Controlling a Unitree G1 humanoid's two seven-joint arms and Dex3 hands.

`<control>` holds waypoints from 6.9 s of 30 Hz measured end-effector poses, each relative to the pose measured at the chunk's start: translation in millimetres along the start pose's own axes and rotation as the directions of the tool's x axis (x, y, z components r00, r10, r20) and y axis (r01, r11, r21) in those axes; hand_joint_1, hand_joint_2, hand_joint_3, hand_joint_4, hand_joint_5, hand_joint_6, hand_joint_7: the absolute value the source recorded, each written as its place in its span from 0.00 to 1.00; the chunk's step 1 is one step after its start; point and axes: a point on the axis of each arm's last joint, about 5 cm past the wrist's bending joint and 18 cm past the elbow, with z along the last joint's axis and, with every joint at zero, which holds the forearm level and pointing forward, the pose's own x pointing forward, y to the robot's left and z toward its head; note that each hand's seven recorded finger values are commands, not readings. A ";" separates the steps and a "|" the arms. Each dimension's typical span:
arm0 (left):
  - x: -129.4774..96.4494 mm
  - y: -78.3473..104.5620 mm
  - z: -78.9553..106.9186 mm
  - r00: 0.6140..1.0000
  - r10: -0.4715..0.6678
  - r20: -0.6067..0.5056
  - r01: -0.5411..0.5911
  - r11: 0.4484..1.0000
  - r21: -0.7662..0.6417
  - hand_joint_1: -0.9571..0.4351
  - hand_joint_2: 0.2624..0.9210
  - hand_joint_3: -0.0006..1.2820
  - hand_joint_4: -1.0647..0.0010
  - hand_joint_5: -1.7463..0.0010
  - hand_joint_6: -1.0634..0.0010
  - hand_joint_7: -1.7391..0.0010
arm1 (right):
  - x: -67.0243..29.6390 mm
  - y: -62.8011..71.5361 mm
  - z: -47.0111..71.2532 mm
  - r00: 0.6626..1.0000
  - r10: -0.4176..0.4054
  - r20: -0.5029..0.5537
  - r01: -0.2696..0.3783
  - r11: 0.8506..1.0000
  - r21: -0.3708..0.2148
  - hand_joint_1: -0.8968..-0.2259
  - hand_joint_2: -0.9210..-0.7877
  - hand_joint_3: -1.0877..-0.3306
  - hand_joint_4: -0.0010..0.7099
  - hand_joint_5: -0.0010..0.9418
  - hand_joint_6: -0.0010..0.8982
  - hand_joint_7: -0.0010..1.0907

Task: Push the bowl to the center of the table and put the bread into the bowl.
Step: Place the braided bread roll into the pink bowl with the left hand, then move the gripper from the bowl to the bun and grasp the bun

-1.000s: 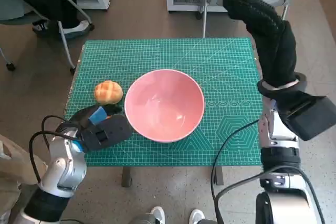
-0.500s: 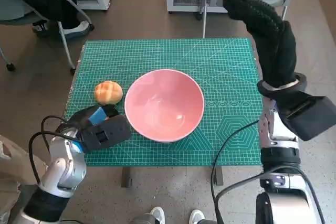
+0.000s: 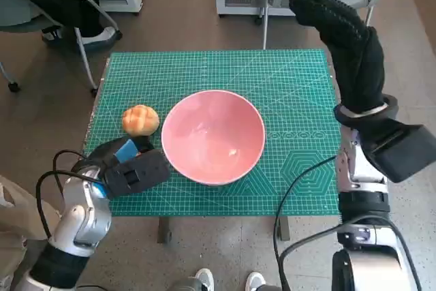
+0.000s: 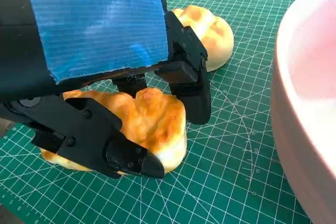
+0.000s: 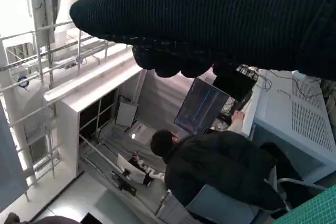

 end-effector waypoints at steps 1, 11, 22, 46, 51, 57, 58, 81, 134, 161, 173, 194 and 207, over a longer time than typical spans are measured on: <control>0.0 0.0 0.0 1.000 -0.001 0.000 0.001 1.000 0.000 0.69 1.00 0.10 0.44 0.18 0.40 0.43 | 0.0 0.0 0.0 1.000 0.000 0.000 0.000 1.000 0.000 0.35 0.00 0.44 0.27 0.00 0.10 0.25; -14.5 6.1 3.3 0.996 0.055 0.068 -0.055 0.998 -0.008 0.69 1.00 0.08 0.41 0.23 0.40 0.40 | 0.2 -0.2 0.2 1.000 0.001 0.000 -0.001 1.000 0.000 0.35 0.00 0.44 0.27 0.00 0.10 0.25; -35.0 20.3 8.4 0.976 0.158 0.148 -0.154 0.987 -0.036 0.69 1.00 0.07 0.37 0.28 0.42 0.36 | 0.2 -0.5 0.3 1.000 0.001 -0.002 -0.001 1.000 0.000 0.34 0.00 0.44 0.27 0.00 0.09 0.26; -85.0 53.4 19.4 0.858 0.379 0.346 -0.368 0.924 -0.100 0.69 0.97 0.06 0.28 0.33 0.39 0.39 | 0.4 -0.2 0.3 1.000 0.004 -0.002 -0.004 1.000 -0.001 0.34 0.00 0.44 0.27 0.00 0.08 0.28; -90.6 59.7 23.4 0.820 0.412 0.398 -0.406 0.908 -0.103 0.69 0.93 0.08 0.30 0.28 0.33 0.46 | 0.4 -0.3 0.3 1.000 0.003 -0.002 -0.003 1.000 -0.001 0.34 0.00 0.44 0.27 0.00 0.08 0.28; -97.3 73.4 33.7 0.741 0.469 0.480 -0.479 0.871 -0.113 0.69 0.91 0.10 0.31 0.26 0.29 0.51 | 0.6 0.5 0.3 1.000 0.003 -0.001 -0.003 1.000 0.001 0.35 0.00 0.44 0.27 0.00 0.08 0.28; -98.0 74.9 35.1 0.731 0.476 0.489 -0.488 0.866 -0.113 0.69 0.91 0.10 0.32 0.25 0.29 0.51 | 0.7 0.7 0.3 1.000 0.003 0.000 -0.003 1.000 0.001 0.35 0.00 0.44 0.27 0.00 0.08 0.28; -63.4 93.1 94.5 0.599 0.449 0.664 -0.492 0.860 -0.138 0.69 0.97 0.05 0.29 0.35 0.39 0.37 | 0.9 -0.5 2.5 1.000 -0.008 0.012 0.008 1.000 -0.009 0.34 0.00 0.44 0.27 0.00 0.07 0.30; -6.2 66.9 138.1 0.677 0.207 0.706 -0.219 0.973 -0.075 0.69 0.64 0.45 0.46 0.13 0.42 0.37 | -8.0 -6.1 3.3 0.999 -0.039 0.009 0.040 0.997 -0.068 0.37 0.00 0.41 0.28 0.00 0.06 0.31; -9.3 65.6 139.1 0.755 0.133 0.643 -0.188 0.982 0.018 0.33 1.00 0.05 0.89 0.99 1.00 0.67 | -7.8 -5.6 4.6 0.999 -0.038 0.014 0.038 0.997 -0.067 0.37 0.00 0.41 0.28 0.00 0.06 0.32; -9.8 65.5 137.8 0.747 0.128 0.653 -0.184 0.983 0.019 0.31 1.00 0.05 0.93 1.00 1.00 0.70 | -7.7 -5.3 4.3 0.999 -0.036 0.008 0.036 0.997 -0.064 0.37 0.00 0.41 0.28 0.00 0.05 0.32; -25.2 76.7 127.1 0.742 0.156 0.652 -0.204 0.979 -0.002 0.29 0.99 0.04 0.96 1.00 1.00 0.73 | -7.5 -4.7 4.4 1.000 -0.029 0.009 0.029 0.998 -0.063 0.37 0.00 0.41 0.28 0.00 0.05 0.33; -64.7 118.6 72.3 0.717 0.309 0.624 -0.332 0.940 -0.084 0.28 0.94 0.00 0.97 1.00 0.87 0.90 | -6.9 -5.0 5.8 1.000 -0.023 0.009 0.024 0.998 -0.064 0.36 0.00 0.41 0.27 0.00 0.04 0.34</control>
